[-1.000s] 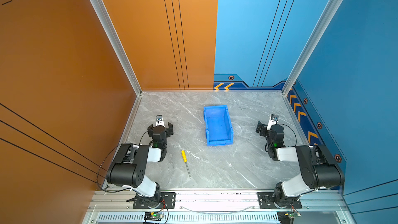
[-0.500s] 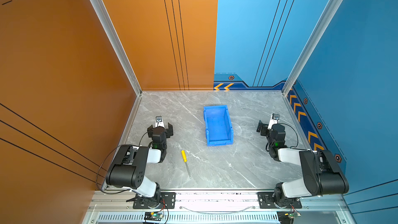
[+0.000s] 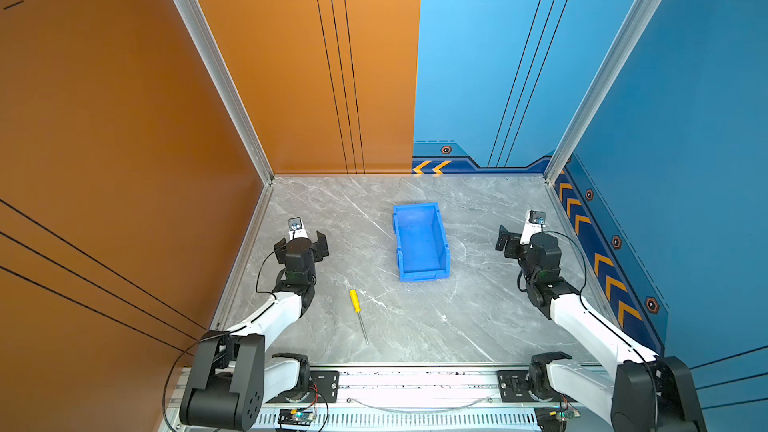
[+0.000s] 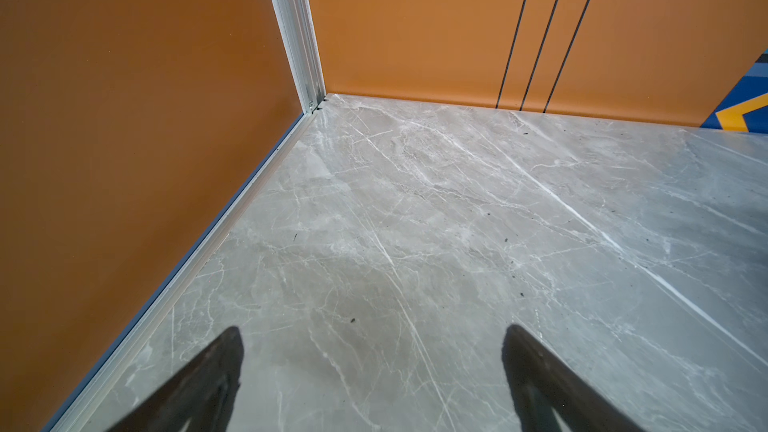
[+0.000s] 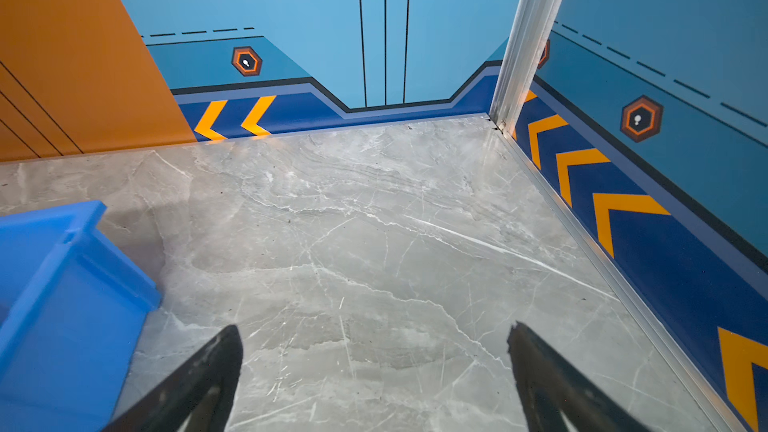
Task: Put the screwdriver in the bin
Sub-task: 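Reach the left gripper toward the yellow screwdriver while the right arm nears the bin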
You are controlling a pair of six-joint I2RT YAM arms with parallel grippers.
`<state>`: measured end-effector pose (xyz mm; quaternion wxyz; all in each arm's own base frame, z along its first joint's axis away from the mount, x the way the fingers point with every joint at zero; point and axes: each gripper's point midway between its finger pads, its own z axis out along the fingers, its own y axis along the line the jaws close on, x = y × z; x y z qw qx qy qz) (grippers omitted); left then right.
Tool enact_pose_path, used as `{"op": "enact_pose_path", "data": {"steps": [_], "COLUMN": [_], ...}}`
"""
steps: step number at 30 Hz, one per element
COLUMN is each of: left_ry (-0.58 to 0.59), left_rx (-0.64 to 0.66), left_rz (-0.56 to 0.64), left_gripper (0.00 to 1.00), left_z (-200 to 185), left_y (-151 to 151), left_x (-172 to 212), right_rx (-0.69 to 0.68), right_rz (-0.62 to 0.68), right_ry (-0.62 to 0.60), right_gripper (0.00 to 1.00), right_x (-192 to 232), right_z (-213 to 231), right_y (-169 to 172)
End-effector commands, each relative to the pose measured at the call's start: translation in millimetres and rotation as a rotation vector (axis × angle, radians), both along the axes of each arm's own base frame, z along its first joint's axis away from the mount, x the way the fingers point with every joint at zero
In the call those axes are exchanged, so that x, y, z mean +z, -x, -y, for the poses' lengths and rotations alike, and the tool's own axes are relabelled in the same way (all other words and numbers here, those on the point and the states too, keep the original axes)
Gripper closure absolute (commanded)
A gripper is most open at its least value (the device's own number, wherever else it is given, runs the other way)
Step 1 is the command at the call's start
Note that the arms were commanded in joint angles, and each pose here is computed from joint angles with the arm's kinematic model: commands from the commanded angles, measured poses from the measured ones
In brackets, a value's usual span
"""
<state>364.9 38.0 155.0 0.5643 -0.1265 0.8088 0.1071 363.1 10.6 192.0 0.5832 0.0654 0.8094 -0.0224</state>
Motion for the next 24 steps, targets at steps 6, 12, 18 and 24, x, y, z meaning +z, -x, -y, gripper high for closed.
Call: {"op": "enact_pose_path", "data": {"steps": [6,12,18,24], "left_ry": [0.179,0.290,0.407,0.488], "left_rx": [-0.097,-0.058,-0.078,-0.092], "left_rz": [-0.160,-0.326,-0.454,-0.609], "left_gripper": [0.02,0.02,0.02,0.02], "left_z": [27,39,60,85], "left_y": [11,38,60,80], "left_x": [5,1,5,-8], "right_rx": [0.004,0.252,0.588,0.863], "right_rz": [-0.246,-0.346,-0.279,-0.214], "right_ry": [-0.032,0.043,0.091,0.054], "right_gripper": [0.00,0.00,0.00,0.00], "right_x": [4,-2,18,39], "right_z": [-26,-86,-168,-232], "right_y": [23,32,64,103]}}
